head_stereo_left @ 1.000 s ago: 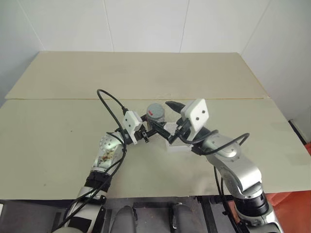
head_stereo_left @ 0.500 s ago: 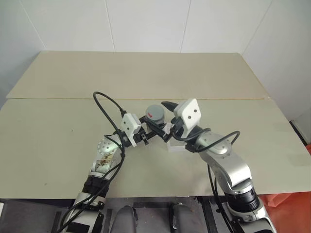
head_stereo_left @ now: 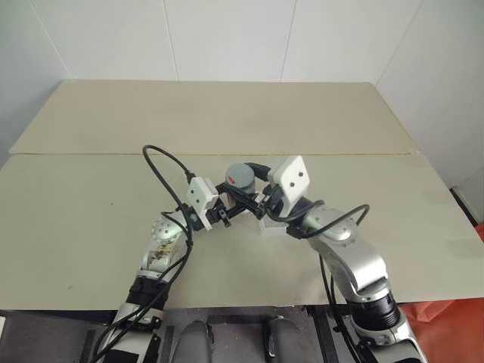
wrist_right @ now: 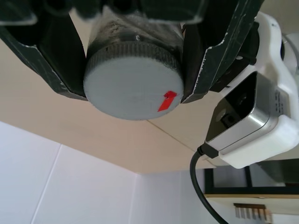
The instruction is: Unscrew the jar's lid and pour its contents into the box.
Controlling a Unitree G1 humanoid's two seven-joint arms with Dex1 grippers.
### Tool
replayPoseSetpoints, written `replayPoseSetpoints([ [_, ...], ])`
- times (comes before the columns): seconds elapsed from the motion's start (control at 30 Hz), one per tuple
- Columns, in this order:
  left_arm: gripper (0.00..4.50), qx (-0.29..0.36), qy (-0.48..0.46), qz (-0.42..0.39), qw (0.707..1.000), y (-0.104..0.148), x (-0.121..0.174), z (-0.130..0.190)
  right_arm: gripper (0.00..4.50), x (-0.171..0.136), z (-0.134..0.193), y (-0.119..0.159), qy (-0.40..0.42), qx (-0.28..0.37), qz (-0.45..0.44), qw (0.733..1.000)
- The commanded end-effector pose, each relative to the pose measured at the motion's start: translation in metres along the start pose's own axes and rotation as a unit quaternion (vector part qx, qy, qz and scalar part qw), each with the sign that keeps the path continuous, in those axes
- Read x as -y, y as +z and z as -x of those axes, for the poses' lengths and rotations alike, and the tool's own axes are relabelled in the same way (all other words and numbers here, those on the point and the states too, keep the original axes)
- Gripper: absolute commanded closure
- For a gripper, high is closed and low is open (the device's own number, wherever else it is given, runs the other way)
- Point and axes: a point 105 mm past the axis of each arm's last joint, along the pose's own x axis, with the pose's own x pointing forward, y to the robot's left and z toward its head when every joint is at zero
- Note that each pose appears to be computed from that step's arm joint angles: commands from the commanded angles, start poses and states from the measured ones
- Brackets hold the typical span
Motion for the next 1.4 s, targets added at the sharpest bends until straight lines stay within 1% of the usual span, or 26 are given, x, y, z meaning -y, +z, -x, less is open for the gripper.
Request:
replayPoseSetpoints([
  [0.03, 2.46, 0.027, -0.067, 0.009, 0.997, 0.019, 0.020, 0.001, 1.70, -0.005, 0.011, 0.026, 0.103, 0.062, 0.003, 0.993],
  [0.13, 2.46, 0.021, -0.107, 0.025, 0.994, 0.026, 0.033, 0.007, 1.70, 0.000, 0.017, 0.026, 0.191, 0.055, -0.013, 0.980],
  [0.27, 2.46, 0.011, -0.150, 0.032, 0.988, 0.030, 0.048, 0.012, 1.70, 0.006, 0.020, 0.025, 0.271, 0.043, -0.016, 0.962],
  [0.43, 2.46, 0.019, -0.172, 0.033, 0.984, 0.036, 0.059, 0.009, 1.70, 0.010, 0.018, 0.030, 0.386, 0.039, -0.019, 0.921],
  [0.5, 2.46, 0.022, -0.170, 0.032, 0.985, 0.039, 0.060, 0.007, 1.70, 0.014, 0.016, 0.029, 0.412, 0.028, -0.022, 0.910],
  [0.63, 2.46, 0.026, -0.162, 0.028, 0.986, 0.040, 0.060, 0.006, 1.70, 0.019, 0.016, 0.023, 0.438, 0.013, -0.007, 0.899],
  [0.73, 2.46, 0.026, -0.156, 0.028, 0.987, 0.040, 0.060, 0.007, 1.70, 0.025, 0.013, 0.022, 0.424, 0.009, -0.011, 0.906],
  [0.8, 2.46, 0.026, -0.151, 0.030, 0.988, 0.040, 0.059, 0.007, 1.00, 0.027, 0.013, 0.022, 0.417, 0.012, 0.000, 0.909],
  [0.83, 2.46, 0.027, -0.145, 0.030, 0.989, 0.039, 0.058, 0.008, 0.82, 0.030, 0.013, 0.024, 0.406, 0.018, 0.000, 0.914],
  [0.9, 2.46, 0.028, -0.132, 0.032, 0.990, 0.037, 0.056, 0.008, 0.20, 0.034, 0.016, 0.030, 0.390, 0.029, 0.003, 0.920],
  [0.93, 2.46, 0.026, -0.127, 0.034, 0.991, 0.035, 0.055, 0.009, 0.02, 0.036, 0.018, 0.033, 0.382, 0.034, 0.003, 0.923],
  [1.0, 2.46, 0.022, -0.121, 0.036, 0.992, 0.032, 0.053, 0.010, 0.02, 0.041, 0.021, 0.039, 0.347, 0.049, 0.018, 0.937],
  [1.1, 2.46, 0.026, -0.106, 0.036, 0.993, 0.030, 0.050, 0.009, 0.02, 0.048, 0.027, 0.050, 0.267, 0.076, 0.039, 0.960],
  [1.13, 2.46, 0.029, -0.098, 0.038, 0.994, 0.030, 0.048, 0.009, 0.02, 0.049, 0.030, 0.055, 0.253, 0.084, 0.025, 0.963],
  [1.2, 2.46, 0.030, -0.089, 0.036, 0.995, 0.029, 0.046, 0.008, 0.02, 0.043, 0.040, 0.059, 0.237, 0.090, 0.030, 0.967],
  [1.23, 2.46, 0.028, -0.090, 0.035, 0.995, 0.028, 0.046, 0.008, 0.02, 0.040, 0.044, 0.058, 0.220, 0.088, 0.045, 0.970],
  [1.3, 2.46, 0.026, -0.091, 0.036, 0.995, 0.026, 0.045, 0.008, 0.02, 0.032, 0.050, 0.055, 0.188, 0.083, 0.046, 0.978],
  [1.4, 2.46, 0.019, -0.091, 0.034, 0.995, 0.022, 0.044, 0.007, 0.02, 0.016, 0.051, 0.053, 0.150, 0.075, 0.032, 0.985],
])
